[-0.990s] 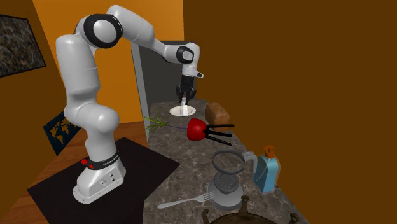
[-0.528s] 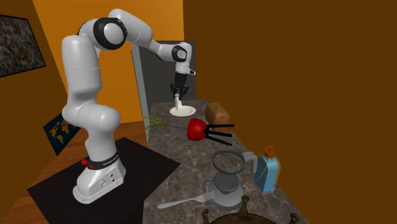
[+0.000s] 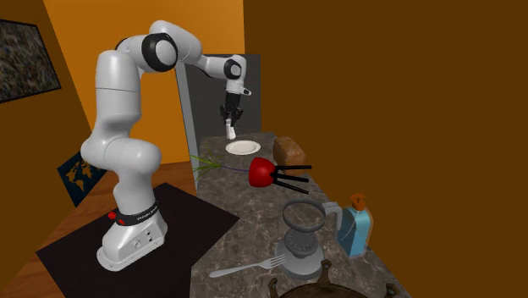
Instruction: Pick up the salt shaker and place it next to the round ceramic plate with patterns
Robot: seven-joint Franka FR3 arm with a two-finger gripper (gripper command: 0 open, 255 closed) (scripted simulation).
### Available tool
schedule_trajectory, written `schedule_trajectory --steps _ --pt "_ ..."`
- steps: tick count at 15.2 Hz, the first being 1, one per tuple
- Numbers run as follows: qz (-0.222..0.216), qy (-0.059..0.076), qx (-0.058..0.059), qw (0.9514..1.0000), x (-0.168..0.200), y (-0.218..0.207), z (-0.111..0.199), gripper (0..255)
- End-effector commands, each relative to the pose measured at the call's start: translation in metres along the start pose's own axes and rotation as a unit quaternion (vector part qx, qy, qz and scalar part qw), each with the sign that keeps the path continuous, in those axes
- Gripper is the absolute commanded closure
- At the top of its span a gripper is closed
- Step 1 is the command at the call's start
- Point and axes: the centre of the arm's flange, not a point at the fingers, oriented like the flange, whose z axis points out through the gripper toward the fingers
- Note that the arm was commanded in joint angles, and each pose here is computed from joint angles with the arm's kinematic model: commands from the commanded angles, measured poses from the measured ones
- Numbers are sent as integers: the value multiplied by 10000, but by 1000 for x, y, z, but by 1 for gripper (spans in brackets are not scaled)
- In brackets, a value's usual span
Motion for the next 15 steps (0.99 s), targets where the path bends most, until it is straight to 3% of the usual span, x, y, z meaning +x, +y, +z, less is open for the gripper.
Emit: schedule_trajectory --steps 1,7,15 --pt "3 -1 3 10000 15 -26 1 255" --pt "3 -1 3 10000 53 -89 -5 255" --pt "3 -1 3 10000 64 -86 35 255"
